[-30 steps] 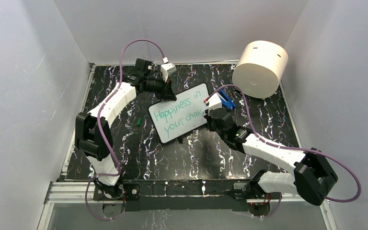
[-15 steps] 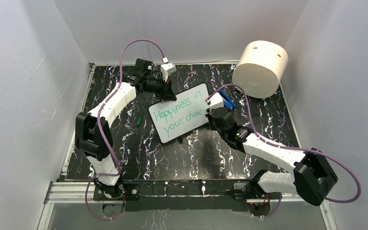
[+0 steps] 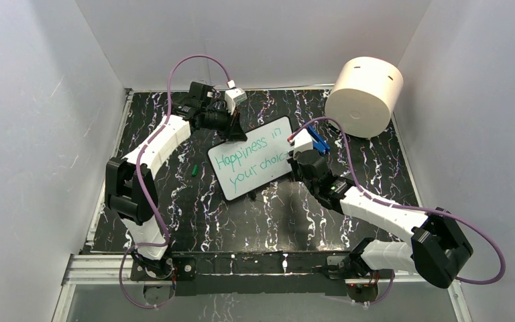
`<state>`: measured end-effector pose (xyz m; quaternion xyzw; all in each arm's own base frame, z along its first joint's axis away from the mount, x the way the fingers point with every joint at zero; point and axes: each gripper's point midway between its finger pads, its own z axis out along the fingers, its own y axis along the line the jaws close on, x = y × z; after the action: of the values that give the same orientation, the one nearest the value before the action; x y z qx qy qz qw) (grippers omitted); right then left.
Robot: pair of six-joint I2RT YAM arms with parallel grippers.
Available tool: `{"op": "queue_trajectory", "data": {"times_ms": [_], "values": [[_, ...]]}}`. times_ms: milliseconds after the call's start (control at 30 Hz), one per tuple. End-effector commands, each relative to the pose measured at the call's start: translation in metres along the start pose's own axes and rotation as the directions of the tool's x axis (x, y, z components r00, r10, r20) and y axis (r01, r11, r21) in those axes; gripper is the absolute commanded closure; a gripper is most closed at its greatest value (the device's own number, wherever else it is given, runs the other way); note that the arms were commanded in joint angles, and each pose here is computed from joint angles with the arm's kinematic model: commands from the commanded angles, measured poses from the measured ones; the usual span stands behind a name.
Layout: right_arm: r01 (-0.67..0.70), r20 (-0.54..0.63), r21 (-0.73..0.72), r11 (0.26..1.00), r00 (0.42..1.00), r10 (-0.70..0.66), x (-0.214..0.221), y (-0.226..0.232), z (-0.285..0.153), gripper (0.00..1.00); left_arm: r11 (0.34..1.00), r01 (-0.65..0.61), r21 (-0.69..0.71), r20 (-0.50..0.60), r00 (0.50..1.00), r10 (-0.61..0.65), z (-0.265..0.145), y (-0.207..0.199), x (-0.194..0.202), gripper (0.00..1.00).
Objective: Write a sentence on the whiteboard
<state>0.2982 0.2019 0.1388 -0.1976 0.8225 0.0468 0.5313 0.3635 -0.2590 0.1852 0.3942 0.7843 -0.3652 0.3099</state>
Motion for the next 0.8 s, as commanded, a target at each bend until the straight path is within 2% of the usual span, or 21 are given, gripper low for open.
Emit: {"op": "queue_trajectory", "data": {"times_ms": [0,433,767], "values": [[-0.038,0.117,-0.018,0.999,0.992,0.040,-0.042,0.001,-0.004,1.00,0.995,0.095,0.018,-0.183,0.979,-0.090,0.012,-0.009,0.057,1.00],[-0.031,0.112,-0.079,0.996,0.993,0.040,-0.041,0.011,-0.006,1.00,0.995,0.094,0.017,-0.183,0.979,-0.089,0.012,-0.009,0.056,1.00],[-0.014,0.019,-0.086,0.996,1.000,0.016,-0.013,0.012,-0.006,1.00,0.995,0.094,0.016,-0.184,0.979,-0.090,0.013,-0.008,0.057,1.00]]}}
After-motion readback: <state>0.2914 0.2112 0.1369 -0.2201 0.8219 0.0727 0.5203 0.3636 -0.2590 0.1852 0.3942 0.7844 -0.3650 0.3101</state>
